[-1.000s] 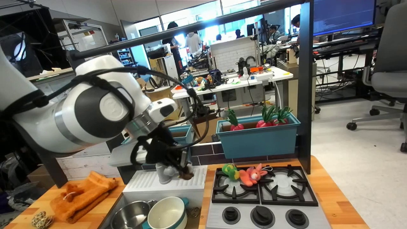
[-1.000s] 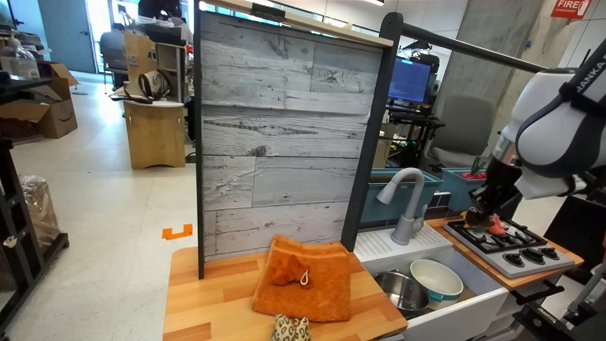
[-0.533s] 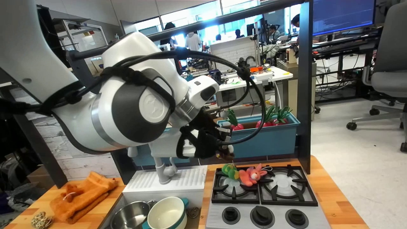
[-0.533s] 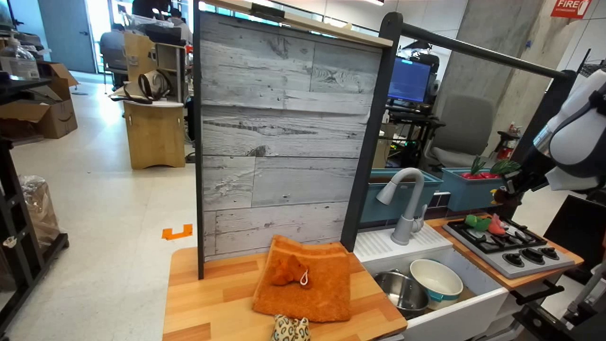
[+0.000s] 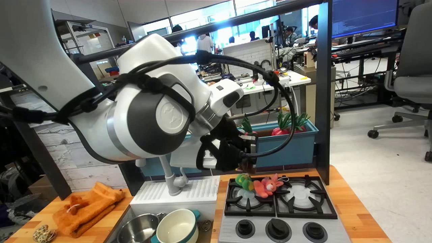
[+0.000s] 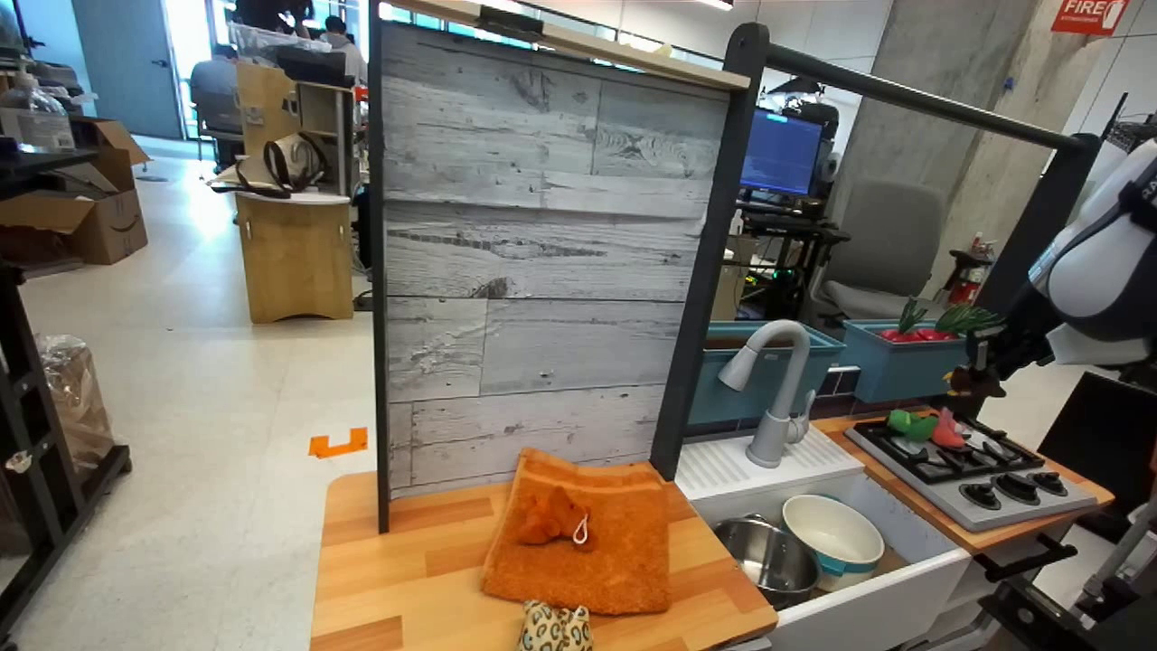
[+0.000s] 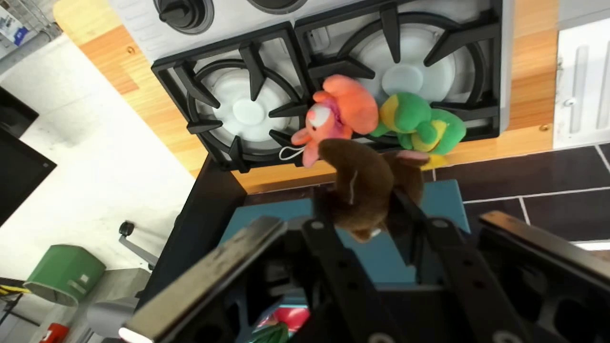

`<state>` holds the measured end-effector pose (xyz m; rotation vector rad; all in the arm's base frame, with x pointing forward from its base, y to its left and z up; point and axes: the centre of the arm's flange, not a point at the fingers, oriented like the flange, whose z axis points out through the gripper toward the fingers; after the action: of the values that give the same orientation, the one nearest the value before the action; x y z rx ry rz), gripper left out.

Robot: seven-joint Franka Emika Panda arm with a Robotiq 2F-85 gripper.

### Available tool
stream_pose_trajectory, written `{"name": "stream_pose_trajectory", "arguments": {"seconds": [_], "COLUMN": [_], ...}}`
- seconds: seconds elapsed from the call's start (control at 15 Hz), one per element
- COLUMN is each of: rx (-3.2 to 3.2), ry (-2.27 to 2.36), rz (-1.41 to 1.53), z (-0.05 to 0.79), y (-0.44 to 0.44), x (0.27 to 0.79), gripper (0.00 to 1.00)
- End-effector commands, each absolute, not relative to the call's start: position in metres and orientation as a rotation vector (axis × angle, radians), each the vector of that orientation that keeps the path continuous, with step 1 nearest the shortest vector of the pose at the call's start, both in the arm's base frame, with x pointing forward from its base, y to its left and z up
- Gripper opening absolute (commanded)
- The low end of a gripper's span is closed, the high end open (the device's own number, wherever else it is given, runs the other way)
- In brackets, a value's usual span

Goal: Wipe the counter with the cloth, then pick the objects in the bowls in the sink and put them on the counter and the stove

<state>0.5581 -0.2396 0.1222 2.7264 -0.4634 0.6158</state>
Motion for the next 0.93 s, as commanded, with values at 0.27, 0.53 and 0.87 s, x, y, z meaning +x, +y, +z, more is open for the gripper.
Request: {"name": "stream_pose_trajectory", "arguments": {"seconds": [0.27, 0.53, 0.87], "rx": [2.764, 2.945, 3.001], "ry": [-0.423, -0.219, -0.144], "rz": [0.485, 0.538, 0.634], "z": [0.154, 0.192, 0.198], "y": [-0.194, -0.148, -0.091], "x": [0.509, 0.473, 0.488], "gripper": [0.92, 1.0, 1.0]}}
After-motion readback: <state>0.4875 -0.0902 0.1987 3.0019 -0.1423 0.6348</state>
